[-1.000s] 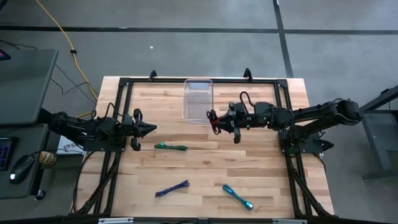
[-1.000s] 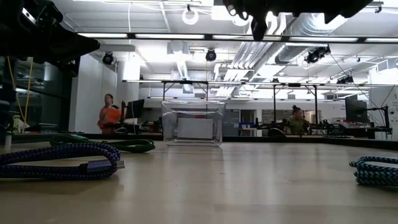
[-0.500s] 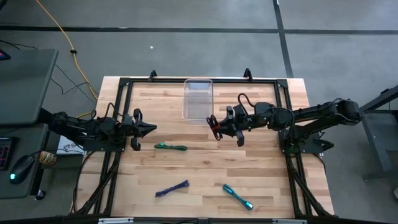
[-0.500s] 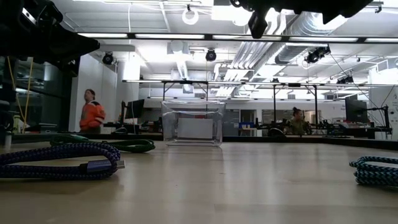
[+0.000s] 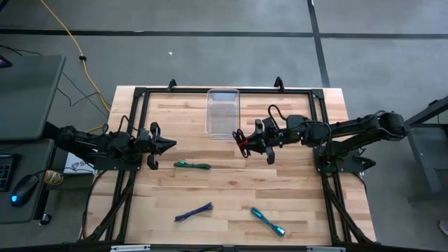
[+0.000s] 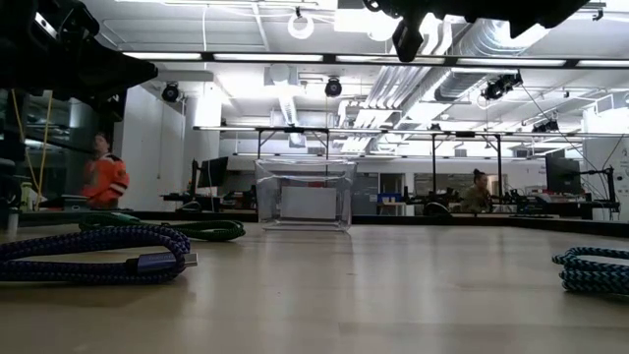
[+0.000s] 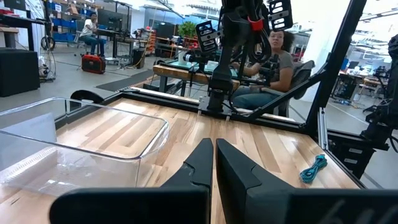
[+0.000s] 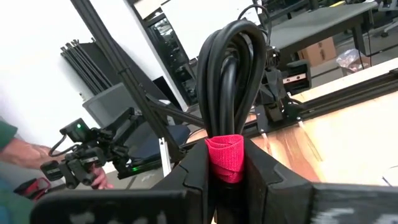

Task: Pick and place USB-C Cables
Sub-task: Put the black charger cable into the transparent bin

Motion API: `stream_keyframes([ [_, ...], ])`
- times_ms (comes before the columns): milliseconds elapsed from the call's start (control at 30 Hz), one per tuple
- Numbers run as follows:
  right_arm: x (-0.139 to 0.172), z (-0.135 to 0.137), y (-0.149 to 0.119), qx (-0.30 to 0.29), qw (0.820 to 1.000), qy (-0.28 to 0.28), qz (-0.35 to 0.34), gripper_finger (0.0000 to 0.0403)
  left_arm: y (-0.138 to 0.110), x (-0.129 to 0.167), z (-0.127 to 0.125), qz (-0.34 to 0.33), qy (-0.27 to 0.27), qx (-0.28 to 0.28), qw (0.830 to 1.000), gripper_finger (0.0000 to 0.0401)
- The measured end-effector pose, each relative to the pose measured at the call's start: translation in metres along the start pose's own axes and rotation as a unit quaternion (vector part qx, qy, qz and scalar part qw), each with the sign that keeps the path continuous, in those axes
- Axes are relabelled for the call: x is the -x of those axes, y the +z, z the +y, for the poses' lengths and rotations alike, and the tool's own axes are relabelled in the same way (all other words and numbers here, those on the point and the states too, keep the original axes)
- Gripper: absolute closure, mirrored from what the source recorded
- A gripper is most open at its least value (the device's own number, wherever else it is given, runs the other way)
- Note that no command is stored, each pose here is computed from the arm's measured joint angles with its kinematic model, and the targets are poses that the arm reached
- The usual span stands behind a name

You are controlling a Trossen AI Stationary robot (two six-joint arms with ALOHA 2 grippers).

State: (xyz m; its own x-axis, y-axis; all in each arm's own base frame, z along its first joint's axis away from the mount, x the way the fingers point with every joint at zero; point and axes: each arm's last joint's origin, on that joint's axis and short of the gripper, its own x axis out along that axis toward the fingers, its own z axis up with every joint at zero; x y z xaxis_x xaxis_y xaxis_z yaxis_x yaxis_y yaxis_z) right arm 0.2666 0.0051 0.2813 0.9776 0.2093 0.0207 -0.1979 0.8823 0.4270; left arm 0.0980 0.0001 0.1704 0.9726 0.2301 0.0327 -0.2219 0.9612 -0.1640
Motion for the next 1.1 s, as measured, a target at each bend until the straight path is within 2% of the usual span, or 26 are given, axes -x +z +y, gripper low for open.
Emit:
stream_keyframes([
  [733, 0.0, 0.0, 0.0, -0.013, 1.0, -0.003, -0.001, 0.0365, 0.0, 0.0, 0.0, 0.0, 0.0, 0.006, 1.0, 0.0401],
  [867, 0.0, -0.001, 0.0, -0.014, 1.0, -0.006, -0.003, 0.0365, 0.002, 0.0, 0.0, -0.01, -0.002, 0.026, 1.0, 0.0399],
  [967, 0.0, -0.001, 0.001, -0.014, 1.0, -0.018, -0.009, 0.0365, 0.007, 0.0, -0.001, -0.034, -0.006, 0.038, 0.999, 0.0382],
  [1100, 0.0, -0.001, 0.001, -0.014, 1.0, -0.021, -0.011, 0.0365, 0.023, -0.001, -0.003, -0.043, 0.0, 0.054, 0.998, 0.0331],
])
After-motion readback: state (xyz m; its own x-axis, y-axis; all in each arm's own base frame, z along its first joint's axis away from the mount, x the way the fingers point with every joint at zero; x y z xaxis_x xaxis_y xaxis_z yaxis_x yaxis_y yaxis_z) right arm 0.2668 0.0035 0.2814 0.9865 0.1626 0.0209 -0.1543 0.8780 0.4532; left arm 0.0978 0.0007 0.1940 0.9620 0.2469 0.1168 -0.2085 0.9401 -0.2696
